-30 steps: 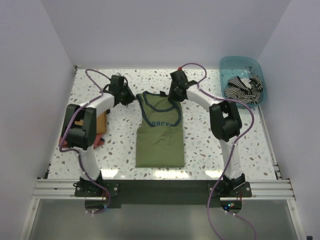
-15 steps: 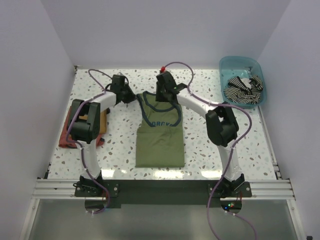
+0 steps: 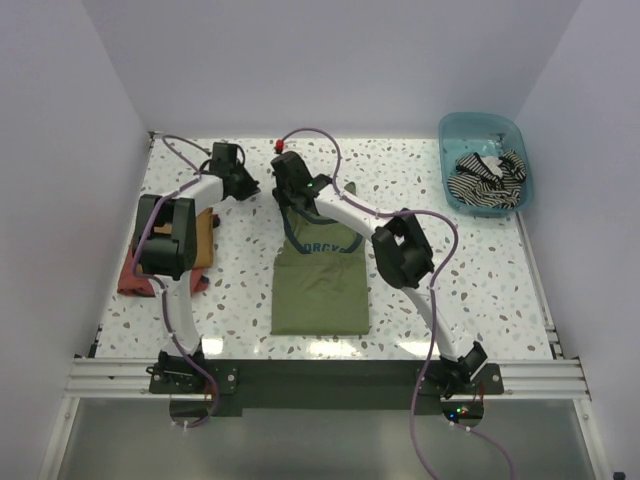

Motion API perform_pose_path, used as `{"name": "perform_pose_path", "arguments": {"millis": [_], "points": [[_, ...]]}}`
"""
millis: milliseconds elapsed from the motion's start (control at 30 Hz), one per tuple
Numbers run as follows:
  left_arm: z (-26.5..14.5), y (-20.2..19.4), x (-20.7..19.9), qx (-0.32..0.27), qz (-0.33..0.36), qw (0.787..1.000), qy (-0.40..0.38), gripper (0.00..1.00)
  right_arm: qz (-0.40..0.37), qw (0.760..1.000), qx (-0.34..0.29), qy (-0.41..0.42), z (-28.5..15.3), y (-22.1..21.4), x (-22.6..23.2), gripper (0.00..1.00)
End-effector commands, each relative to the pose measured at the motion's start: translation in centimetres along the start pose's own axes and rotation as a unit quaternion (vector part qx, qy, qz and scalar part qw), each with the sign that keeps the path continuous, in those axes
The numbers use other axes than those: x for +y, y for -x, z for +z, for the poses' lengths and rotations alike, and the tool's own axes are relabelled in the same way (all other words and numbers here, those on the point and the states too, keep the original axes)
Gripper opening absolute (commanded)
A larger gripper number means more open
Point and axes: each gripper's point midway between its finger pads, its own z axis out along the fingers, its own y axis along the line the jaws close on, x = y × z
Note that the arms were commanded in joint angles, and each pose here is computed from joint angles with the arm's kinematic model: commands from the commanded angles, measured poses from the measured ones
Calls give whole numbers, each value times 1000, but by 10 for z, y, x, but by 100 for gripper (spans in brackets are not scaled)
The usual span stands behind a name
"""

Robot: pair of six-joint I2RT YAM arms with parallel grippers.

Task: Fold and stack the tank tops
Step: Fold the tank top

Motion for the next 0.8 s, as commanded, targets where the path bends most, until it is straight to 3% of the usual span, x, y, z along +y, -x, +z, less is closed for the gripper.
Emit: {"name": "perform_pose_path", "arguments": {"millis": [0, 133, 333, 767], "points": [[16, -8, -5, 21, 1, 1000, -14, 12, 24, 997, -59, -45, -12, 38, -16, 24], [26, -13, -6, 28, -2, 999, -18, 13, 39, 994, -86, -58, -17, 54, -23, 21], [35, -30, -17, 43, 8, 999, -32, 14, 57, 994, -63, -64, 2, 50, -34, 15], [39, -52, -27, 61, 3, 997, -56, 14, 80, 997, -21, -1, 33, 26, -31, 19]]}}
